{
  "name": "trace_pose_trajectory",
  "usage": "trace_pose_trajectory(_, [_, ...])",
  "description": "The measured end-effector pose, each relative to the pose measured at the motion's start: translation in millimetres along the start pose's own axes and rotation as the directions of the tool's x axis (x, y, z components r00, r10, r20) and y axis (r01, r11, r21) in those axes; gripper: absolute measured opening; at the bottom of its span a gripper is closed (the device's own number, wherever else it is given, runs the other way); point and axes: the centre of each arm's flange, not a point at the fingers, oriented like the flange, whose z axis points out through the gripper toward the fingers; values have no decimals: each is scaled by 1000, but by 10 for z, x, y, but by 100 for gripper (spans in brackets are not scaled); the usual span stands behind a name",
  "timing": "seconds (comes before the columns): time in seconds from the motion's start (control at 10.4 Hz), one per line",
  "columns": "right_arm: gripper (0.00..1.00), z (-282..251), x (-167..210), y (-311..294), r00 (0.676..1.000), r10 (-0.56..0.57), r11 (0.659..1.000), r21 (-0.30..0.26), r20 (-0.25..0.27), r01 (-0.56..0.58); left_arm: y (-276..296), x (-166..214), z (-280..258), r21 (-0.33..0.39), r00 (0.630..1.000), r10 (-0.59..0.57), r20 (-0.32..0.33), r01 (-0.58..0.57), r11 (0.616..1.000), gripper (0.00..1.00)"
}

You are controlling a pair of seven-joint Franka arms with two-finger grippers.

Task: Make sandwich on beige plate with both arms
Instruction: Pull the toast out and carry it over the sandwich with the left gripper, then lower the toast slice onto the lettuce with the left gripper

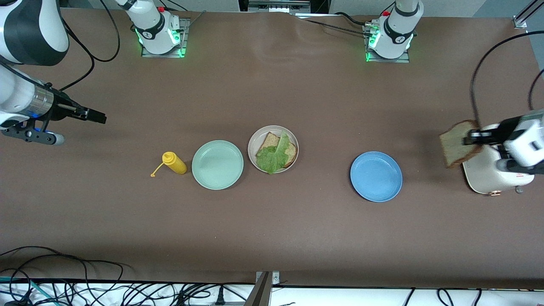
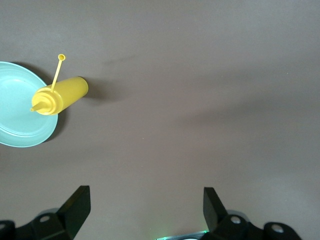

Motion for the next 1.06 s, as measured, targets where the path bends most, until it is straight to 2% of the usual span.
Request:
trace_pose_trajectory(0.19, [100,10,6,1,1000,0,1000,0,2,0,844,156,415,-108,998,-40,51,45,993,9])
trace_pose_trajectory(0.38, [100,28,16,0,1000,0,1000,-1,5,0,1340,256,618,-259,996,-57,65,71,963,9])
trace_pose_trajectory(0.58, [100,33,23,-2,1000,0,1000,-1,4,0,1817,377,796,-413,998,-53,39,65,909,9])
trace_pose_trajectory(0.77, [100,22,37,-16,1000,-2,1000,2,-10,2,2651,401,1161,-535,999,-50,5,45,844,9])
trace_pose_trajectory(0.87, [100,3,45,-29,1000,-4,1000,5,-23,4,3044,359,1412,-579,999,-51,14,50,814,9])
trace_pose_trajectory(0.96, [100,-25,39,-59,999,-9,1000,7,-33,9,3324,318,1702,-593,999,-42,30,52,804,9])
trace_pose_trajectory(1.06, [100,-61,30,-86,999,-13,1000,8,-40,14,3447,303,1952,-584,999,-29,45,49,810,9])
